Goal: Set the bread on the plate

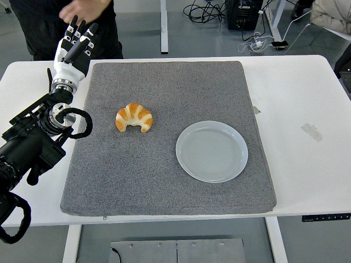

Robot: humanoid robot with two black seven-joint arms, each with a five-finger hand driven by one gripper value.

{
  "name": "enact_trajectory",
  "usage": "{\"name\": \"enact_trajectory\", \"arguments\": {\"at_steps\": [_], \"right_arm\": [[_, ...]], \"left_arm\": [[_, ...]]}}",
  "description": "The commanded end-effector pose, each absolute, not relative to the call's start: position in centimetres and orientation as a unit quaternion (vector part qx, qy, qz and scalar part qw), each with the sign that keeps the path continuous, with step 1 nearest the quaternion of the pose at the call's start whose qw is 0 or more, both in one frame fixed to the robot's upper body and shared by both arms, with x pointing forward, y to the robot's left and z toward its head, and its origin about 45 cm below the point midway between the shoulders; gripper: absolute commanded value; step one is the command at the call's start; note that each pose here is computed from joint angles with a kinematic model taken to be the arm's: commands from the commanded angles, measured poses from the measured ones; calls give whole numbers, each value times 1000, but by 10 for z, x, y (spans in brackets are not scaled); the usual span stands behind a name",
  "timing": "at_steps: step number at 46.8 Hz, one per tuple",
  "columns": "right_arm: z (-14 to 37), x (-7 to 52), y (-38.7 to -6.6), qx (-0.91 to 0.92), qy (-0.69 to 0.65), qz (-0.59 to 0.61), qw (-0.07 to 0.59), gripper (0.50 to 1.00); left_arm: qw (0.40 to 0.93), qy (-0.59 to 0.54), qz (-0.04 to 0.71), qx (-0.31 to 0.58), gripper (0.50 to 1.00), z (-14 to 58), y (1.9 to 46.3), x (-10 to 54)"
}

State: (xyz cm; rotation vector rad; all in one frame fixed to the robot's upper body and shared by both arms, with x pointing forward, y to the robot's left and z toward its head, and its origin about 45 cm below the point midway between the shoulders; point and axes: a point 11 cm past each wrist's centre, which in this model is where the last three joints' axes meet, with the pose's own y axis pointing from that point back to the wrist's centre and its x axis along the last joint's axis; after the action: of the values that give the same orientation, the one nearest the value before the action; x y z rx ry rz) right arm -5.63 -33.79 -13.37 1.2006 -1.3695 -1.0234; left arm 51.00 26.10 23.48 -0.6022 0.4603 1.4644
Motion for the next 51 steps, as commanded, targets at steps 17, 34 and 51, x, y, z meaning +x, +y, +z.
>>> {"name": "enact_trajectory", "arguments": {"at_steps": [17, 34, 51], "right_arm": [[-134, -57, -338, 496, -567, -423, 503, 1000], [-134, -57, -338, 497, -567, -424, 502, 1000], [-134, -56, -338, 497, -567, -423, 502, 1000]], "left_arm": [[680, 204, 651, -269, 974, 237, 260, 511], [684, 202, 648, -268, 974, 241, 258, 512], [725, 154, 636, -216, 971, 259, 264, 516]]}}
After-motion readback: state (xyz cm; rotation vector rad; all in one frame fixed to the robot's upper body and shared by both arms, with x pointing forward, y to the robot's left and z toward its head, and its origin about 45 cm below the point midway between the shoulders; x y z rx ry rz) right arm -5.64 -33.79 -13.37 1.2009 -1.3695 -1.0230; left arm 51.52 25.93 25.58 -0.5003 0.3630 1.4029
